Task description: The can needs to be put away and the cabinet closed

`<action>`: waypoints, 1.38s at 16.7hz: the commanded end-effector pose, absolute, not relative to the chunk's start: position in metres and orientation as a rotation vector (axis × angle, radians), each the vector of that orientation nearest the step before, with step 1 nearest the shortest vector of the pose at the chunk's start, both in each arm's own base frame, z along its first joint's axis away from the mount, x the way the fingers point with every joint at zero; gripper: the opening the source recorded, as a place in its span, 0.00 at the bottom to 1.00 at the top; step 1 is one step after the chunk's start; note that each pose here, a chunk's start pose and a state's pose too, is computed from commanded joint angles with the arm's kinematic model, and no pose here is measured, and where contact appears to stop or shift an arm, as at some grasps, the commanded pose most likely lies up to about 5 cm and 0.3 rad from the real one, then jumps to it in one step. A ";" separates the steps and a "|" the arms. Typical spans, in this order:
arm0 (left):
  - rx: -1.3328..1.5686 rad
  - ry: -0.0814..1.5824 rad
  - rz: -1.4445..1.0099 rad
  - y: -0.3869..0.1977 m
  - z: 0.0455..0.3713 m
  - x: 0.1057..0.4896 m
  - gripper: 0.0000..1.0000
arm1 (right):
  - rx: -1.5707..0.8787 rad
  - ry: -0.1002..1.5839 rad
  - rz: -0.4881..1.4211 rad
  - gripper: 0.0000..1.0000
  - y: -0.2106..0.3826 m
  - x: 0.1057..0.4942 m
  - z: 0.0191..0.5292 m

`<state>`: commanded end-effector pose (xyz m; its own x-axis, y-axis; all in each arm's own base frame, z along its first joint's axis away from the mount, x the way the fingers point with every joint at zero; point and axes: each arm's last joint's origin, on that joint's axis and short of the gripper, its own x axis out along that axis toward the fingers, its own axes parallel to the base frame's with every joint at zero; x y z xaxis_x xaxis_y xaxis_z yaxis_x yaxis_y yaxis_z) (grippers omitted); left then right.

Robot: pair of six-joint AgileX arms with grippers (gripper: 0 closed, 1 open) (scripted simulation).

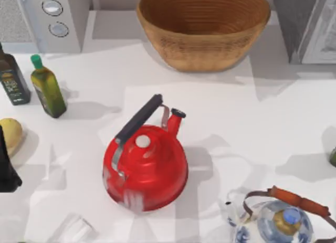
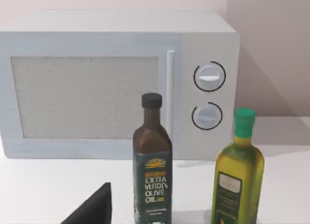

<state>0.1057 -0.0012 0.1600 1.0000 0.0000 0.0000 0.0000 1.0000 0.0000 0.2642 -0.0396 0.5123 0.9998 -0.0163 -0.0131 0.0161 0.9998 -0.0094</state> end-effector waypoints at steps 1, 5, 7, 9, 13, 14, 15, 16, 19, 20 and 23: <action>0.000 0.000 0.000 -0.001 0.160 0.106 1.00 | -0.007 0.014 -0.008 1.00 -0.016 0.266 0.512; 0.000 0.000 0.000 -0.001 0.160 0.106 1.00 | -0.005 0.012 0.009 1.00 0.061 0.252 0.511; 0.000 0.000 0.000 -0.001 0.160 0.106 1.00 | -0.006 0.011 0.010 1.00 0.083 0.241 0.510; 0.000 0.000 0.000 -0.001 0.160 0.106 1.00 | -0.006 0.006 0.010 1.00 0.096 0.232 0.511; 0.000 0.000 0.000 -0.001 0.160 0.106 1.00 | -0.004 0.002 0.009 1.00 0.100 0.228 0.511; 0.000 0.000 0.000 -0.001 0.160 0.106 1.00 | -0.004 0.002 0.009 1.00 0.100 0.228 0.511; 0.000 0.000 0.000 -0.001 0.160 0.106 1.00 | -0.007 -0.018 -0.032 1.00 0.090 0.221 0.517; 0.000 0.000 0.000 -0.001 0.160 0.106 1.00 | -0.007 -0.018 -0.032 1.00 0.090 0.222 0.517; 0.000 0.000 0.000 -0.001 0.160 0.106 1.00 | -0.007 -0.018 -0.032 1.00 0.091 0.240 0.518; 0.000 0.000 0.000 -0.001 0.160 0.106 1.00 | -0.007 -0.017 -0.032 1.00 0.091 0.248 0.518; 0.000 0.000 0.000 -0.001 0.160 0.106 1.00 | -0.007 -0.018 -0.032 1.00 0.090 0.269 0.517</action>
<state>0.1057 -0.0012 0.1600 1.0000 0.0000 0.0000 0.0000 1.0000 0.0000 0.2690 0.0901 0.5175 0.9993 -0.0319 0.0177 0.0320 0.9995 -0.0068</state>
